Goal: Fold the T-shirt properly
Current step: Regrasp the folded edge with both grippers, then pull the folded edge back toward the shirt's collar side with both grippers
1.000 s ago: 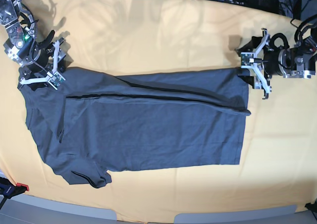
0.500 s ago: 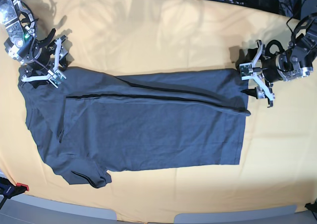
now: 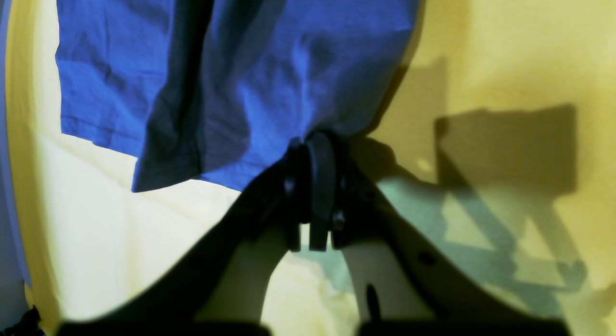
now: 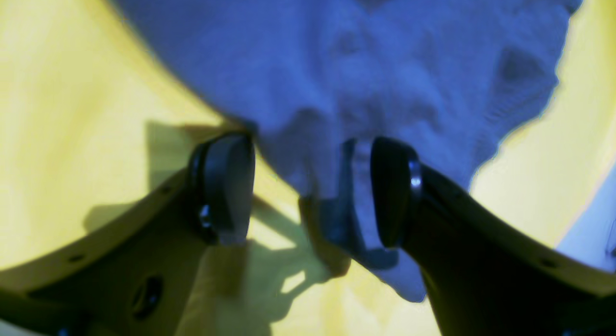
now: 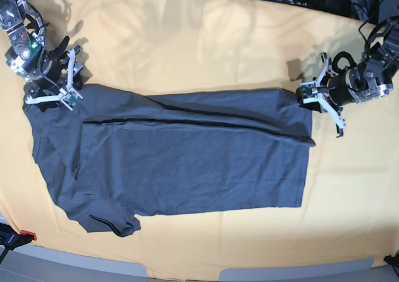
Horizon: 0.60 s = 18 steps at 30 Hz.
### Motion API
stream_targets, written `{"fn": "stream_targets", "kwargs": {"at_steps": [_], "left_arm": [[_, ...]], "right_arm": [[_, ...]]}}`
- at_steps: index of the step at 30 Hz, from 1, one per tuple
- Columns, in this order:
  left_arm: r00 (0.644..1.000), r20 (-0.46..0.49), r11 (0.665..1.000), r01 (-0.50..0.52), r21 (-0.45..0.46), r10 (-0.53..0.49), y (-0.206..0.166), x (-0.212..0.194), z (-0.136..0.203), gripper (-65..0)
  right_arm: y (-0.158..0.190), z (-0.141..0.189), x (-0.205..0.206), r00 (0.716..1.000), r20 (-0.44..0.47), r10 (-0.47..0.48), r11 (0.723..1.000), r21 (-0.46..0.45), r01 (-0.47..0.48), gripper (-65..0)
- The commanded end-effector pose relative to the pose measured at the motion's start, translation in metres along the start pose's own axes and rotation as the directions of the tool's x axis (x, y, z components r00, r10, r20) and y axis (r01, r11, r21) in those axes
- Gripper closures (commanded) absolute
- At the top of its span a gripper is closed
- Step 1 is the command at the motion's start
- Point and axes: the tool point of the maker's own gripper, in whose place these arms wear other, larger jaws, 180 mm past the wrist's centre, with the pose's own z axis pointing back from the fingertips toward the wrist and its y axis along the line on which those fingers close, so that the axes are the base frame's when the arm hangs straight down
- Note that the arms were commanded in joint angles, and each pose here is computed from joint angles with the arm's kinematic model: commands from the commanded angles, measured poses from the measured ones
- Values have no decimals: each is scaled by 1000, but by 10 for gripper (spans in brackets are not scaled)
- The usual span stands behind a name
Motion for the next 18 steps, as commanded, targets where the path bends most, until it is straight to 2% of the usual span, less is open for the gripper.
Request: {"fn": "stream_targets", "kwargs": {"at_steps": [1,3,9,15,18], "left_arm": [[1000,2,999,16,34,-16,14,1,7,0],[1000,3,999,16,34,-16,14,1,7,0],[1000,1,999,17,34,-17,14,1,7,0],[999,-24,999,32,32,-32,17,-7,13,0],[998,-46,999,45,29,-44,19,-13,18,0]], "right_arm": [[-7,2,-5,1000,-16,23,1000,-8,-23,-388],[-6,-2,-17,999,-50,19,1000,4,-19,-388],[-20,-10,-41,991,-120,66,996,-52,-72,-387],[-40,-7,-75,966,-234,113,989,-70,-133,-387],[-57,-1,-81,957,-260,130,982,-100,-160,-387]]}}
